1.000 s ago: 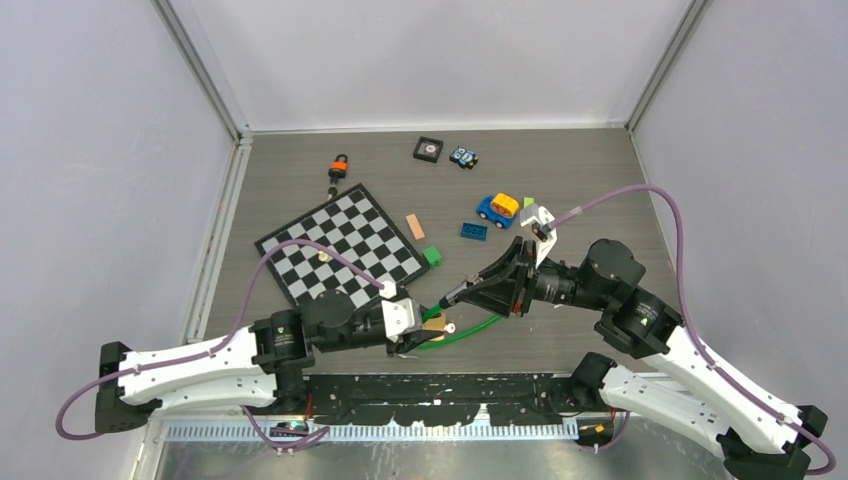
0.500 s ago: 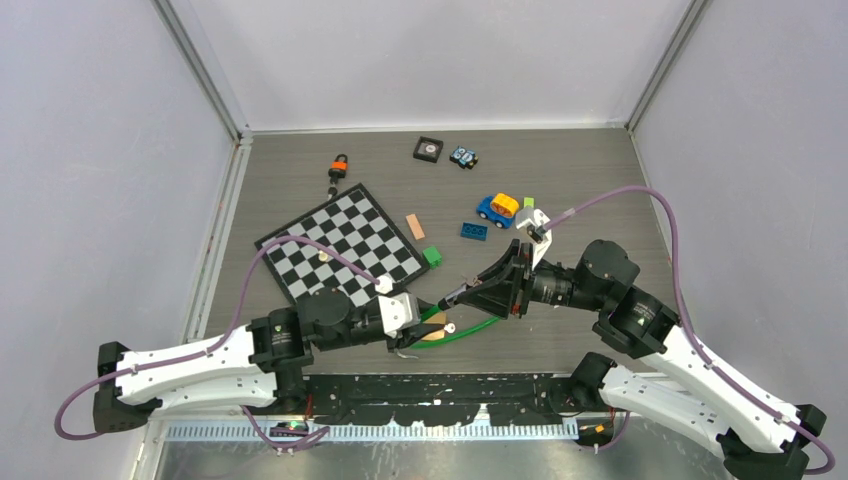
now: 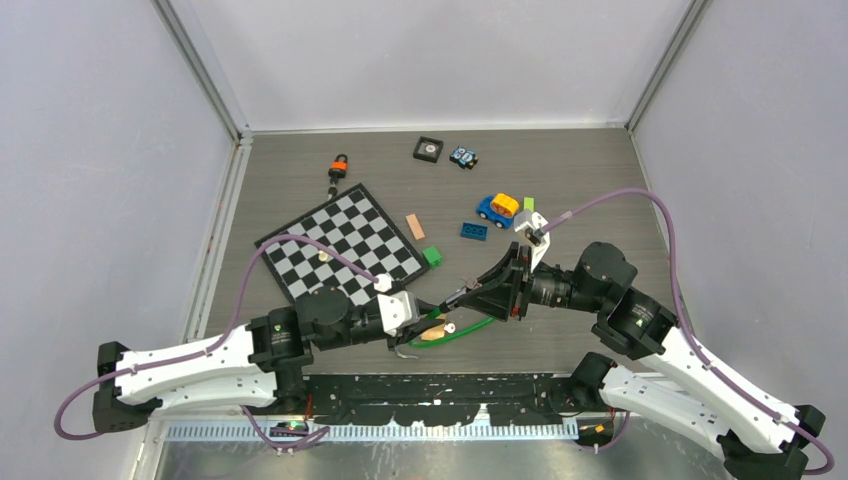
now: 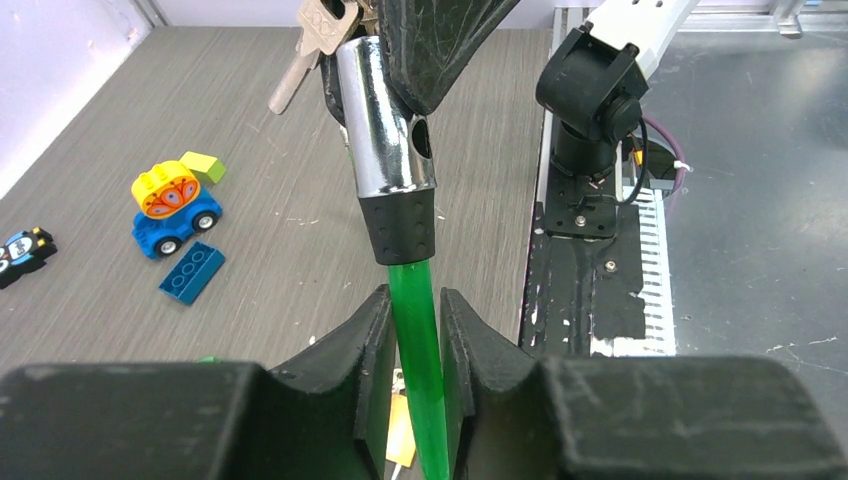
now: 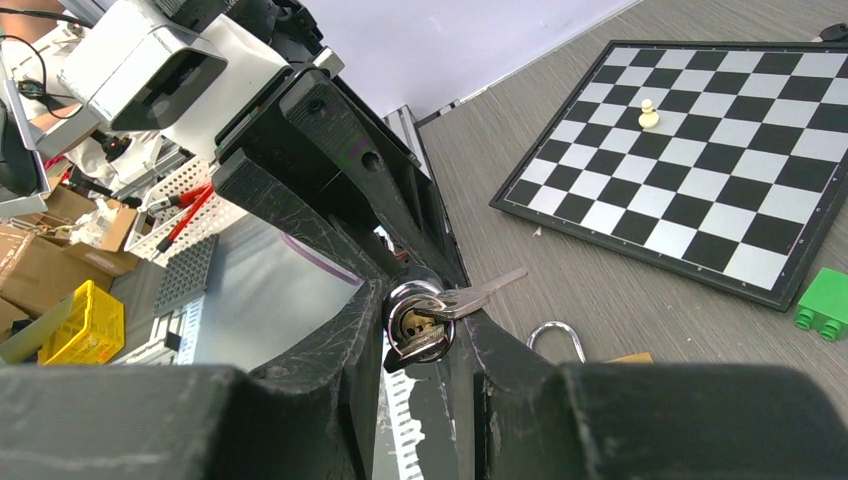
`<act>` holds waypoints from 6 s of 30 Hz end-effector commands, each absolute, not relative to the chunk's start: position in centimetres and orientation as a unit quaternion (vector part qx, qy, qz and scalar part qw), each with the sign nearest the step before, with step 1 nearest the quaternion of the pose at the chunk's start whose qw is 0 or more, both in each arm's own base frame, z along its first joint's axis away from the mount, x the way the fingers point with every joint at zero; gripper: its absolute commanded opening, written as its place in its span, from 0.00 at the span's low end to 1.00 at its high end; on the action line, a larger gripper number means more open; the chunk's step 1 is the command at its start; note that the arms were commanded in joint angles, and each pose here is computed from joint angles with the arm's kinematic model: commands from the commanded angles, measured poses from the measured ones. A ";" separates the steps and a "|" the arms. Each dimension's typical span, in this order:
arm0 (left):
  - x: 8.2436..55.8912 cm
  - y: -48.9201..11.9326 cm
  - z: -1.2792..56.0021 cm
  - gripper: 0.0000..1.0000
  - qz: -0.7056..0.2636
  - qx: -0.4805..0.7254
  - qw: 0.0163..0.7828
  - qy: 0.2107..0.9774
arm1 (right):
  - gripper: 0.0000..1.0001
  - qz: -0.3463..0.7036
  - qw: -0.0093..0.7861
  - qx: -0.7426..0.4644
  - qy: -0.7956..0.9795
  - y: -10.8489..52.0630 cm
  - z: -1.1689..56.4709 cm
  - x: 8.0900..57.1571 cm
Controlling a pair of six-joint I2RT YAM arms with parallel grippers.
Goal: Lock with the key
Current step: Lock the lock.
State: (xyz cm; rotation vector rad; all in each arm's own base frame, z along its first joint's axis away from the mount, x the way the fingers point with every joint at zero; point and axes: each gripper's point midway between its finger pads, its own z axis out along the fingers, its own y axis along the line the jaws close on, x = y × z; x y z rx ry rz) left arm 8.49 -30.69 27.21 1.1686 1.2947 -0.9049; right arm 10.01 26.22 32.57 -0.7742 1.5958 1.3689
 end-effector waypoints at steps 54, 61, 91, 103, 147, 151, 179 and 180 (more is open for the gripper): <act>14.9 -27.2 26.2 0.00 -0.128 0.554 0.606 0.556 | 0.65 0.382 0.290 0.031 0.877 22.6 28.4 15.1; 14.8 -27.4 25.9 0.00 -0.129 0.560 0.603 0.554 | 0.65 0.456 0.265 0.039 0.849 24.5 30.3 14.2; 14.4 -27.6 26.1 0.00 -0.149 0.554 0.607 0.550 | 0.45 0.549 0.170 0.051 0.817 29.4 29.5 13.9; 14.1 -28.1 25.9 0.00 -0.172 0.537 0.601 0.567 | 0.06 0.560 0.197 -0.013 0.805 29.5 29.9 13.3; 7.8 -31.0 29.7 0.00 -0.353 0.566 0.537 0.516 | 0.04 0.309 0.559 -0.615 0.463 23.5 33.8 10.9; 7.8 -31.0 29.5 0.00 -0.352 0.567 0.535 0.517 | 0.04 0.306 0.568 -0.615 0.453 23.5 34.3 10.9; 11.9 -27.1 28.0 0.00 -0.321 0.403 0.599 0.613 | 0.56 0.113 0.472 0.256 0.836 7.7 20.4 19.1; 12.1 -27.1 27.9 0.00 -0.321 0.396 0.598 0.619 | 0.56 0.110 0.459 0.269 0.840 7.8 19.2 18.9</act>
